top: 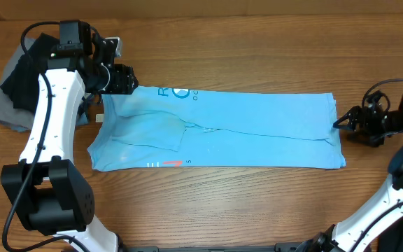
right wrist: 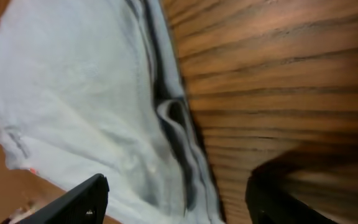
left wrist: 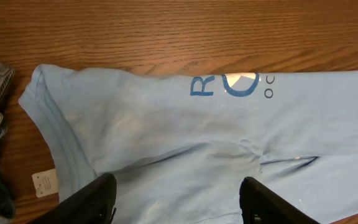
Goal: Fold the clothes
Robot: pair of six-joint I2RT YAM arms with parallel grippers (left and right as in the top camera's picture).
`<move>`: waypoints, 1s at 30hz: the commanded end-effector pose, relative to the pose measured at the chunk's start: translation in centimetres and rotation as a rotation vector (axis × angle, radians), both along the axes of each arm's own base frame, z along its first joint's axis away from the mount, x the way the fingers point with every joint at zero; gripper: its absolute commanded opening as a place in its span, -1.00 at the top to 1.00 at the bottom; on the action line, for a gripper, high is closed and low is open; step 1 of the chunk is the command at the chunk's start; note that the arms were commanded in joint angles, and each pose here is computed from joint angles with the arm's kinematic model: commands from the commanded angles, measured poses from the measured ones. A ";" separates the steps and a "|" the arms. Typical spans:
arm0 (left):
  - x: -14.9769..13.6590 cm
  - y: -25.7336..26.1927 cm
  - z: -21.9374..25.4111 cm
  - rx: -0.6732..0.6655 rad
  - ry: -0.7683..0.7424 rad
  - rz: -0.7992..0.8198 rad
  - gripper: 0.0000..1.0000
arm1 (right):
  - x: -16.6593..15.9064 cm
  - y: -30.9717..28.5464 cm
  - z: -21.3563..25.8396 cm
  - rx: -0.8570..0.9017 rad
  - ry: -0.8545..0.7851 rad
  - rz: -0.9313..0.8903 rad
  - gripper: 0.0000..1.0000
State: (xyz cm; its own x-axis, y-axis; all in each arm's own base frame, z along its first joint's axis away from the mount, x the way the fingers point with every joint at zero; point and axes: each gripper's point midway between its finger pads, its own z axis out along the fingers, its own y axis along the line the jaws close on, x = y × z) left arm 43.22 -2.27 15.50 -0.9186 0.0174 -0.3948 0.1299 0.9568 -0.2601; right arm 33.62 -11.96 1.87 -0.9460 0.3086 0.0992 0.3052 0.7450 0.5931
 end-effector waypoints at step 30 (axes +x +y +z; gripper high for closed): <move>0.1 0.0 1.8 0.005 -0.051 -0.027 -0.37 | 1.9 -2.3 -4.5 -0.028 -0.008 -0.016 -0.15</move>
State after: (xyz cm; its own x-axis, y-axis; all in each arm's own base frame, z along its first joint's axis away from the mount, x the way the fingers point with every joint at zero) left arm 43.19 -2.27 15.49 -0.9192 0.0177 -0.3935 0.1299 0.9568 -0.2603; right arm 36.89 -12.45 1.23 -0.9371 0.3472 0.0352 0.2780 0.6816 0.6768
